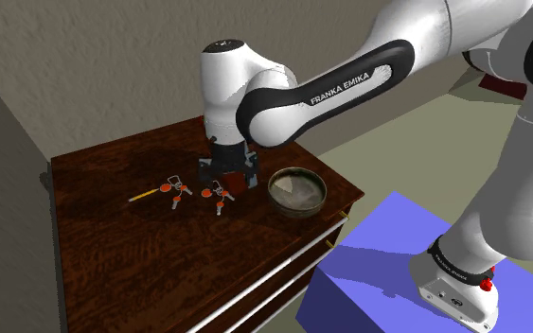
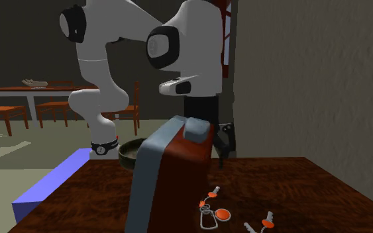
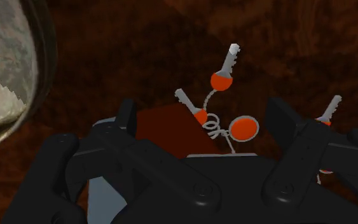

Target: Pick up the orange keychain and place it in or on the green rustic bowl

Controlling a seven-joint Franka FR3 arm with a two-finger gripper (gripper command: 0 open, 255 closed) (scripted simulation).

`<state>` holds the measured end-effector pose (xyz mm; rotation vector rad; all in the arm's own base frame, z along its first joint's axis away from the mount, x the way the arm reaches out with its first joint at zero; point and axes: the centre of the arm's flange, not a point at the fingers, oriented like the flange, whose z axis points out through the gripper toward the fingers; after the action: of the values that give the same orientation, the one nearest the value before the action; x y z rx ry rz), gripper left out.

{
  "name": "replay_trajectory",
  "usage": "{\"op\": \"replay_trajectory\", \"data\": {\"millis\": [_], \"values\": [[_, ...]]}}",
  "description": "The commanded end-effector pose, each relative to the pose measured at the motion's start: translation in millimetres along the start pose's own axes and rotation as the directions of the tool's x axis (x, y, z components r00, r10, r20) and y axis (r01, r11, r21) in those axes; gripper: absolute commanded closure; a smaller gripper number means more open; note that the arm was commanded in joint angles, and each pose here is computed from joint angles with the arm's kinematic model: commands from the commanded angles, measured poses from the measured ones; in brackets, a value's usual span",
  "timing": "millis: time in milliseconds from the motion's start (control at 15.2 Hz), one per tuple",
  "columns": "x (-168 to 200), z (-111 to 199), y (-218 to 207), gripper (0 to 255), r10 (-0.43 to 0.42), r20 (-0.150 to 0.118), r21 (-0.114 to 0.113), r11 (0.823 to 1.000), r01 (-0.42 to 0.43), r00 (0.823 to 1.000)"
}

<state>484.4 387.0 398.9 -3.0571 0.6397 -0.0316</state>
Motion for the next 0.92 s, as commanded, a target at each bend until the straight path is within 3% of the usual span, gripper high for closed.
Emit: {"op": "replay_trajectory", "data": {"millis": [0,528,858], "values": [[2,22,-22,0,0.027,0.01,-0.015,1.0,-0.027,1.0],[2,64,-30,0,0.033,0.011,-0.016,0.999,-0.033,0.999],[2,67,-30,0,0.033,0.011,-0.016,0.999,-0.033,0.999]]}}
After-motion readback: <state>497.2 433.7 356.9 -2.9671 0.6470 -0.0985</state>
